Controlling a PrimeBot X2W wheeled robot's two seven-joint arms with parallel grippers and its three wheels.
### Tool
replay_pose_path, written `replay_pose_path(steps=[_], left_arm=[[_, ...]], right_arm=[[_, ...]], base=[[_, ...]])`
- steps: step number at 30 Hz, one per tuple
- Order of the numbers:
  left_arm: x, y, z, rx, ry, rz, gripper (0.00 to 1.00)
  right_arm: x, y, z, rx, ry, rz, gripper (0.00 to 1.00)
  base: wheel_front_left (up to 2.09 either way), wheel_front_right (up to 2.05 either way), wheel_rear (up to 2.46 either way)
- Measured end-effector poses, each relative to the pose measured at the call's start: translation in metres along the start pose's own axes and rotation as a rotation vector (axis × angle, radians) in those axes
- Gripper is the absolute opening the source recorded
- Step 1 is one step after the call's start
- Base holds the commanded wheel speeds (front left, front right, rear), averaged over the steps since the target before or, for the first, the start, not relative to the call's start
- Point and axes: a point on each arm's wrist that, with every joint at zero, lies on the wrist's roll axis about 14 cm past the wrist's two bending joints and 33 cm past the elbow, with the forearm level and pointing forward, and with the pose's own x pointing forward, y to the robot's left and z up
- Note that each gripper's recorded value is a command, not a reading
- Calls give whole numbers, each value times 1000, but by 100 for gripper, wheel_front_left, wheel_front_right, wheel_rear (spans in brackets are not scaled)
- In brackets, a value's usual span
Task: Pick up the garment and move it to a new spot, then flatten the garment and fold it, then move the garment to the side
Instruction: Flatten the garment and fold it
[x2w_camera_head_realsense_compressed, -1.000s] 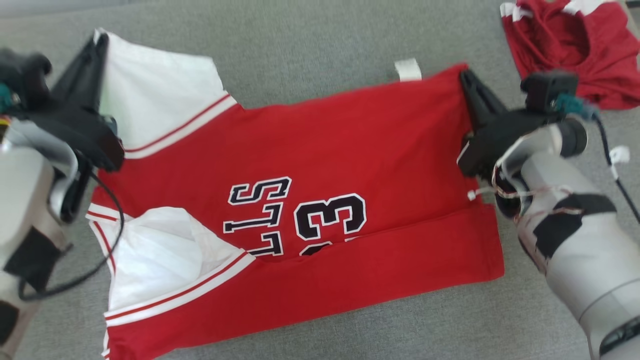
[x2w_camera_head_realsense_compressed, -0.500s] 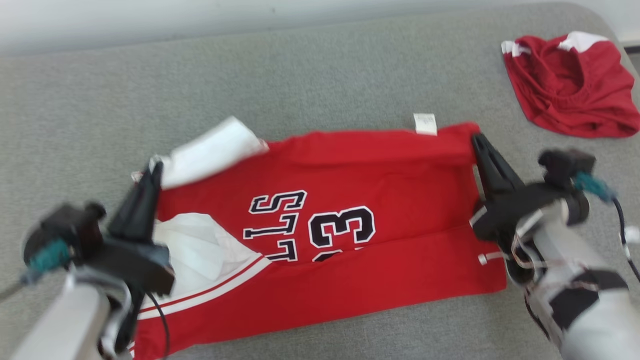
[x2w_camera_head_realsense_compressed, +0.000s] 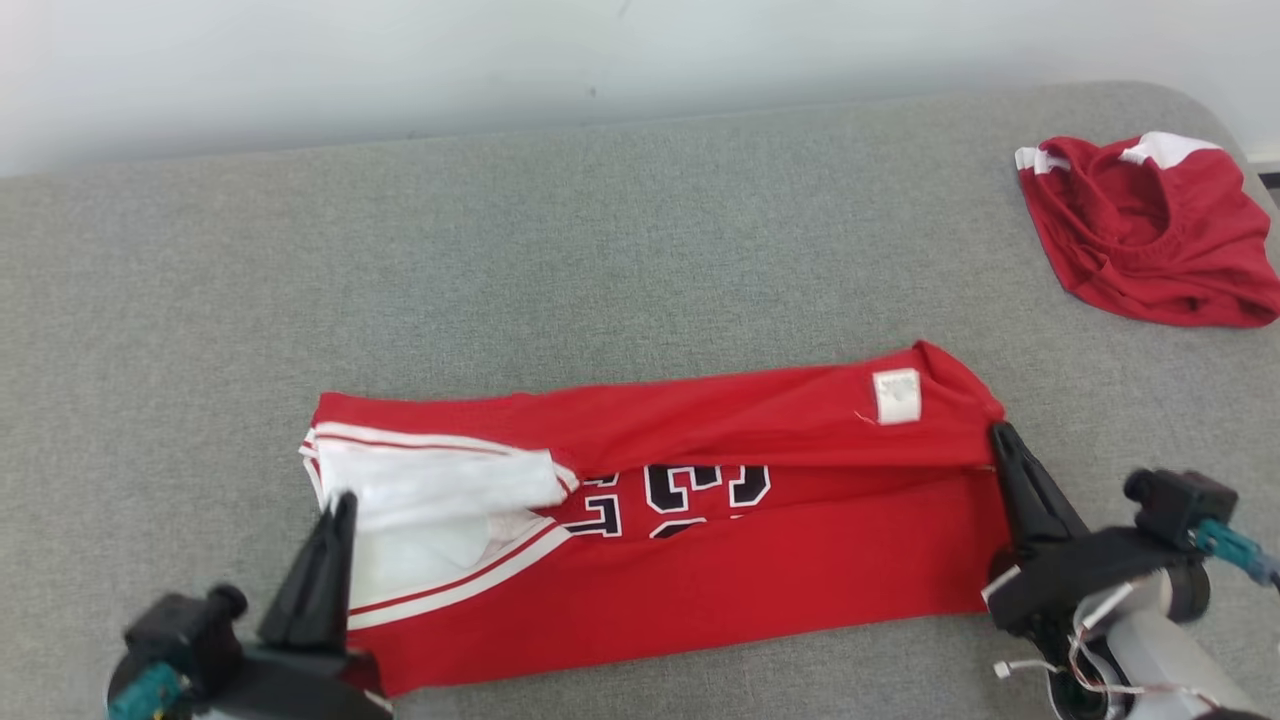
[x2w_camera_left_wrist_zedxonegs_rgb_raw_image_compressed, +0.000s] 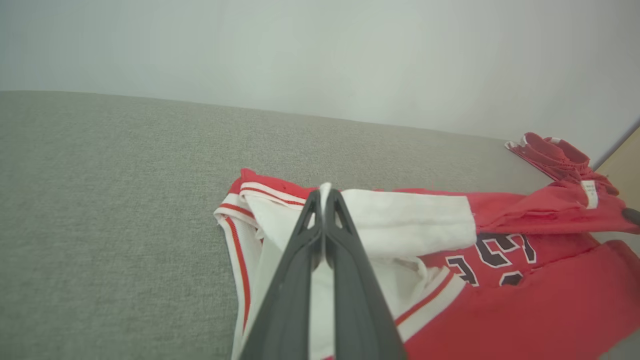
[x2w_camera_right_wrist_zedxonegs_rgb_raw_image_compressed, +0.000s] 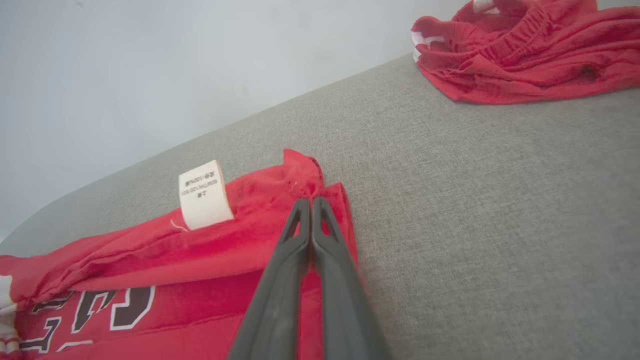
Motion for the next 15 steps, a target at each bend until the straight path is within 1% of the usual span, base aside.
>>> replay_pose_path(steps=[4,6,7,8,10,15], left_arm=[[-10,3,-10,-5,23,27,0],[-17,5,-24,-14,59,45,0],[-18,5,-25,-7,63,48,42],[-16,5,-22,5,50,53,100],[-14,8,-13,4,16,76,100],[-16,17,16,56,-79,129,100]], right_arm=[[-11,-3,-8,14,13,-13,0],[-17,-2,-16,25,29,-17,0],[-18,-2,-16,24,31,-18,51],[-19,-1,-16,24,29,-17,100],[-19,2,-13,27,17,-9,100],[-20,7,7,6,-37,15,100]], base=[[0,0,0],[0,0,0],[0,0,0],[0,0,0],[0,0,0],[0,0,0]])
